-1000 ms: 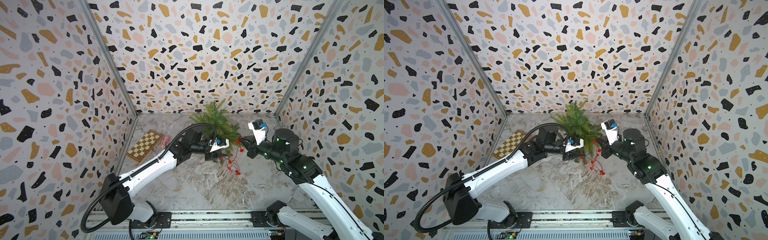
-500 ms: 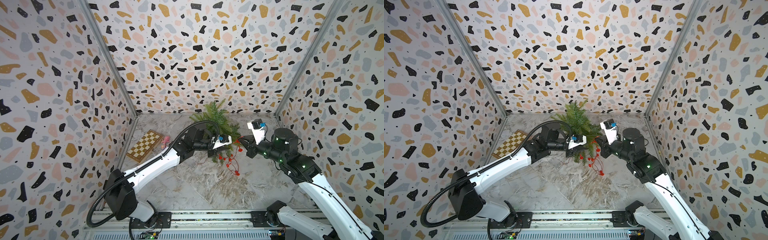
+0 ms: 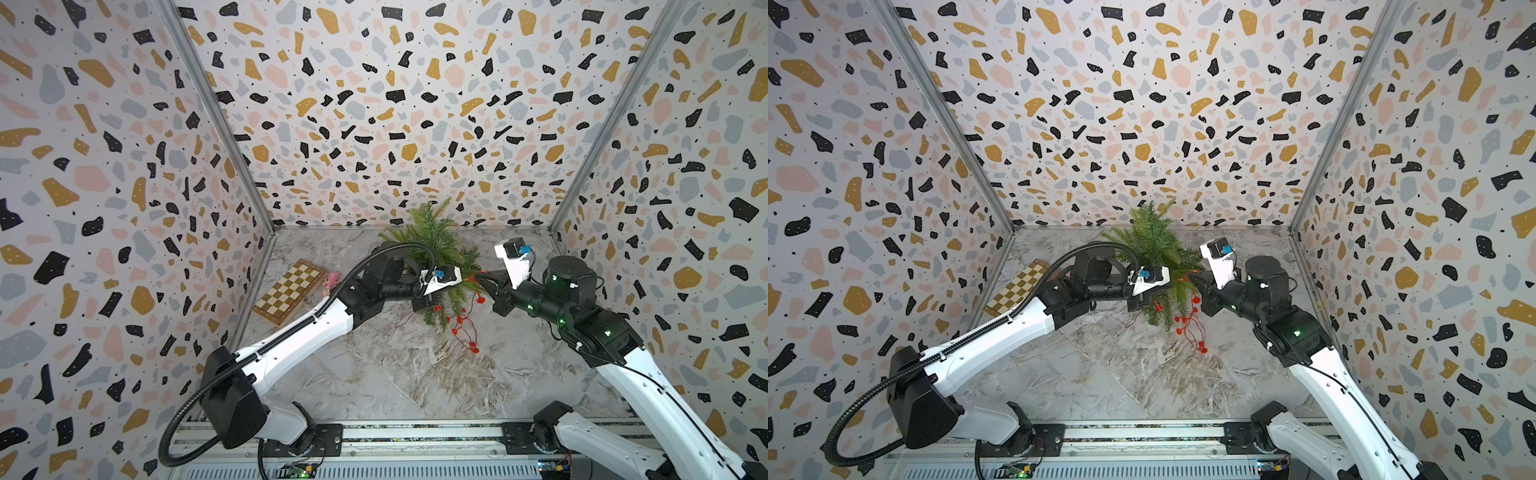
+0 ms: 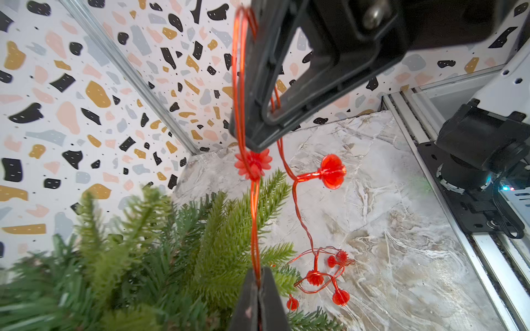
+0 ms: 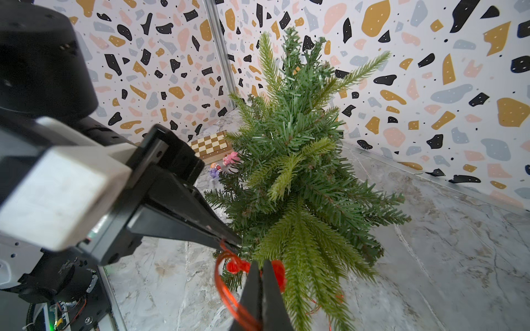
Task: Remove string lights from the small christmas tree
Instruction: Remove the light string from the Christmas tree.
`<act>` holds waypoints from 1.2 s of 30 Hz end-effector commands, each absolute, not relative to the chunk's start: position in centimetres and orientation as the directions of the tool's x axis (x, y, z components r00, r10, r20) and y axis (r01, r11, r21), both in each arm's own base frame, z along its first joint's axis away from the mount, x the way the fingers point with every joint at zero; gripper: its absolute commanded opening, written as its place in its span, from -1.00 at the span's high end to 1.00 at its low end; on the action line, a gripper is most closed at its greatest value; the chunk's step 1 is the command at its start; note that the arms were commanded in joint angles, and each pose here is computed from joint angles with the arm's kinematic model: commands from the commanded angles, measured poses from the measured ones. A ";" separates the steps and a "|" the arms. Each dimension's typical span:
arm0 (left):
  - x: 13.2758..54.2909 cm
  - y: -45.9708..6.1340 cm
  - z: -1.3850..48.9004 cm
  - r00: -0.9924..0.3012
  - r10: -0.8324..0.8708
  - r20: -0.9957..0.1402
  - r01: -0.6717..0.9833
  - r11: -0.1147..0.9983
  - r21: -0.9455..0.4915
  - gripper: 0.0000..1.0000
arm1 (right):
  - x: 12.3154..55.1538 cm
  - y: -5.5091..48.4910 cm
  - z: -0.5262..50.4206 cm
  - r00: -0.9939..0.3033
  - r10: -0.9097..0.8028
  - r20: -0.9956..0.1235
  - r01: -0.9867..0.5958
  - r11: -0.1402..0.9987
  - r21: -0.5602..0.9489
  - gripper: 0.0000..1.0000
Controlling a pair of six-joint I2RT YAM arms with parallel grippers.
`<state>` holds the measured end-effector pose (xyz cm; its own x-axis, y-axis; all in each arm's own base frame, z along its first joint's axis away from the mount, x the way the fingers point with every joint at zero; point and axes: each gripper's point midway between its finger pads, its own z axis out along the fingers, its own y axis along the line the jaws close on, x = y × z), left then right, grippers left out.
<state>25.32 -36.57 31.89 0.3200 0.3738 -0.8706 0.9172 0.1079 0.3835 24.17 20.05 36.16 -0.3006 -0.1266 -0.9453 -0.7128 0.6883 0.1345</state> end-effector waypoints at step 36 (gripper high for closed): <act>19.6 -27.9 37.8 0.397 0.532 -0.748 0.850 0.095 0.519 1.00 | 23.8 22.2 36.2 -0.289 -0.116 -0.950 -0.781 0.603 0.164 1.00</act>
<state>21.99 -28.56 36.51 0.3844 0.5662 -0.7291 0.8257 0.1424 0.5459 23.70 22.07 35.31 -0.3105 -0.1378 -0.9405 -0.7764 0.6077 0.1673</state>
